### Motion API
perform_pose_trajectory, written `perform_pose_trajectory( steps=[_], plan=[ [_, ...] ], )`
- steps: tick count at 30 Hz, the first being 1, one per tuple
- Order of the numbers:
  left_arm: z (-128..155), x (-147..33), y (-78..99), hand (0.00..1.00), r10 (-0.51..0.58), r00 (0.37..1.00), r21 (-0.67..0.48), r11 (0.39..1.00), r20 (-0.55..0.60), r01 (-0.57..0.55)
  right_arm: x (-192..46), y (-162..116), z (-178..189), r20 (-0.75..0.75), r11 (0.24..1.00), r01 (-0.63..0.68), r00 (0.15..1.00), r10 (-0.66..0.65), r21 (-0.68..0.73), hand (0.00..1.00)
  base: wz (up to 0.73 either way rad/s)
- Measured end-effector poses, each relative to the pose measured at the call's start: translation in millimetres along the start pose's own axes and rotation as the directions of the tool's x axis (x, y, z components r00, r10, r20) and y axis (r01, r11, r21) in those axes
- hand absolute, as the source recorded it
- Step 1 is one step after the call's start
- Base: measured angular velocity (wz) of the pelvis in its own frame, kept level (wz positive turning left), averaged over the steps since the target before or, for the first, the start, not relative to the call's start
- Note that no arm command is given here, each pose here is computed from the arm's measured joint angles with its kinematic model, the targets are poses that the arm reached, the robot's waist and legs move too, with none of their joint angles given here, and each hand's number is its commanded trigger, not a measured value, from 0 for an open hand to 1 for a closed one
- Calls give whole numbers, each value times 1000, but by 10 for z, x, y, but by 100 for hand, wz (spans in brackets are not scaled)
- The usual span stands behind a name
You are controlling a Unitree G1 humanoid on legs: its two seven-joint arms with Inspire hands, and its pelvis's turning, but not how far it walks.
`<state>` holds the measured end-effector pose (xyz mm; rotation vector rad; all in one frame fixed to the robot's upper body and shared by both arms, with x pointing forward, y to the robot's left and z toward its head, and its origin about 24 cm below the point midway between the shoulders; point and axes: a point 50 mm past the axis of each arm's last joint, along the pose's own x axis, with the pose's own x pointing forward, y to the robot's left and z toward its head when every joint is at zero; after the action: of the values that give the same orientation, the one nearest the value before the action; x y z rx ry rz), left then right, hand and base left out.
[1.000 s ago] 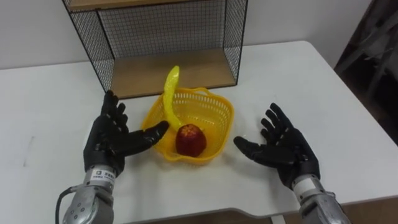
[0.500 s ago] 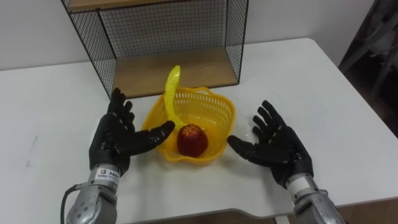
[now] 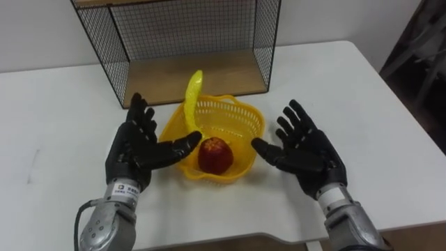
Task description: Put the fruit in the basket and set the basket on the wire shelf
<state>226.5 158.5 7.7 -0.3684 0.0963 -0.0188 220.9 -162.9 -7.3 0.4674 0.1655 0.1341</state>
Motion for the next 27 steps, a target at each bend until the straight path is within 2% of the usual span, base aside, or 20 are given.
perform_pose_trajectory(
  steps=[7, 13, 27],
  plan=[
    [-46, -6, -55, 0, -39, 999, -2, 999, -19, 39, 77, 112, 17, 12, 997, -51, 999, 50, 54, 0, -9],
    [-67, -10, -38, 0, -35, 999, -31, 999, -30, 34, 84, 121, 20, 13, 997, -55, 998, 55, 53, 0, 0],
    [-155, -28, -59, 0, -56, 996, -21, 998, -71, 54, 84, 127, 18, 13, 997, -59, 998, 58, 47, 0, 0]
  ],
)
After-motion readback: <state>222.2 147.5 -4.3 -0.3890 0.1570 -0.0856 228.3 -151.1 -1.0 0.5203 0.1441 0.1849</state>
